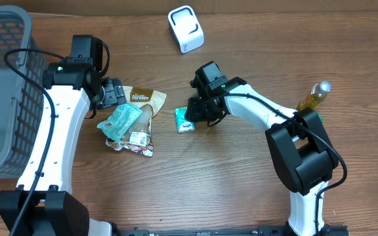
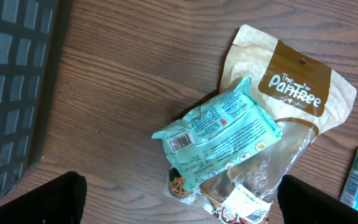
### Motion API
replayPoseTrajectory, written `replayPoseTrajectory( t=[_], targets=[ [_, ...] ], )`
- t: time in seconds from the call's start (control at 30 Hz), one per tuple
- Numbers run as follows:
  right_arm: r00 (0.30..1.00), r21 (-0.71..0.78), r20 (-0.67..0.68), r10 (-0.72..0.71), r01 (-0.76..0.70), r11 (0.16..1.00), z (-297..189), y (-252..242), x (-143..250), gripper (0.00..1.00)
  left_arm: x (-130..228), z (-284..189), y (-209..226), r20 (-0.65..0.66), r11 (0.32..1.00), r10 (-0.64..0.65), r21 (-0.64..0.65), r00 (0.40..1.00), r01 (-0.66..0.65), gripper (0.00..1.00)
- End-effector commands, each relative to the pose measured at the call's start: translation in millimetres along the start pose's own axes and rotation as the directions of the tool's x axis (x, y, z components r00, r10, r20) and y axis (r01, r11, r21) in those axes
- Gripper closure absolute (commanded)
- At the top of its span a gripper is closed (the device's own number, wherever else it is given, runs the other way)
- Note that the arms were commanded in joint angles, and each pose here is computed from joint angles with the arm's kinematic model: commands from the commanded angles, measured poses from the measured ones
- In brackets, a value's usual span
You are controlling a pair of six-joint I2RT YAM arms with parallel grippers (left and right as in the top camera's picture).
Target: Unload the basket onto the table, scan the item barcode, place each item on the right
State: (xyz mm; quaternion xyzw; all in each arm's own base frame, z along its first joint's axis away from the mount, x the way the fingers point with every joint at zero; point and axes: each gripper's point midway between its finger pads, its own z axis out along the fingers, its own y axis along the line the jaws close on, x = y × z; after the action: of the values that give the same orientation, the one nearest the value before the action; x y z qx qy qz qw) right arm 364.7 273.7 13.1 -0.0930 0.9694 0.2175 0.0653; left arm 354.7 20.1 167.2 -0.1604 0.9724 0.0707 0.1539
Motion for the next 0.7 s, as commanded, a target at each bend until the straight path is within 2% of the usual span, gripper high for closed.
replayPoseTrajectory(
  t=[0.0,0.07,0.2,0.23,0.33,0.6,0.67],
  targets=[
    [1.000,0.025,0.025,-0.005,0.004,1.000,-4.9,-4.3,-5.0,0.57,-2.2,-1.2,-1.4,0.006,1.000,-0.008,0.001,1.000,0.008,0.00],
    [1.000,0.025,0.025,-0.005,0.004,1.000,-4.9,-4.3,-5.0,0.45,-2.2,-1.2,-1.4,0.006,1.000,-0.008,0.001,1.000,0.008,0.00],
    [1.000,0.022,0.024,-0.005,0.004,1.000,-4.8,-3.7,-4.6,0.45,-2.2,-1.2,-1.4,0.006,1.000,-0.008,0.001,1.000,0.008,0.00],
    [1.000,0.022,0.023,-0.006,0.006,1.000,-4.6,-3.0,-4.4,0.45,-2.2,-1.2,-1.3,0.006,1.000,-0.008,0.000,1.000,0.008,0.01],
    [1.000,0.021,0.024,-0.006,0.006,1.000,-4.6,-2.9,-4.5,0.56,-2.2,-1.2,-1.4,0.006,1.000,-0.008,0.001,1.000,0.008,0.00],
    [0.999,-0.049,0.044,0.009,-0.007,0.999,-21.7,2.7,-13.4,0.59,-2.2,-1.2,-1.3,0.006,1.000,-0.008,0.000,1.000,0.008,0.00],
    [0.999,-0.048,0.042,0.009,-0.007,0.999,-21.6,2.3,-13.0,0.62,-2.2,-1.2,-1.4,0.006,1.000,-0.008,0.001,1.000,0.008,0.01]
  ],
)
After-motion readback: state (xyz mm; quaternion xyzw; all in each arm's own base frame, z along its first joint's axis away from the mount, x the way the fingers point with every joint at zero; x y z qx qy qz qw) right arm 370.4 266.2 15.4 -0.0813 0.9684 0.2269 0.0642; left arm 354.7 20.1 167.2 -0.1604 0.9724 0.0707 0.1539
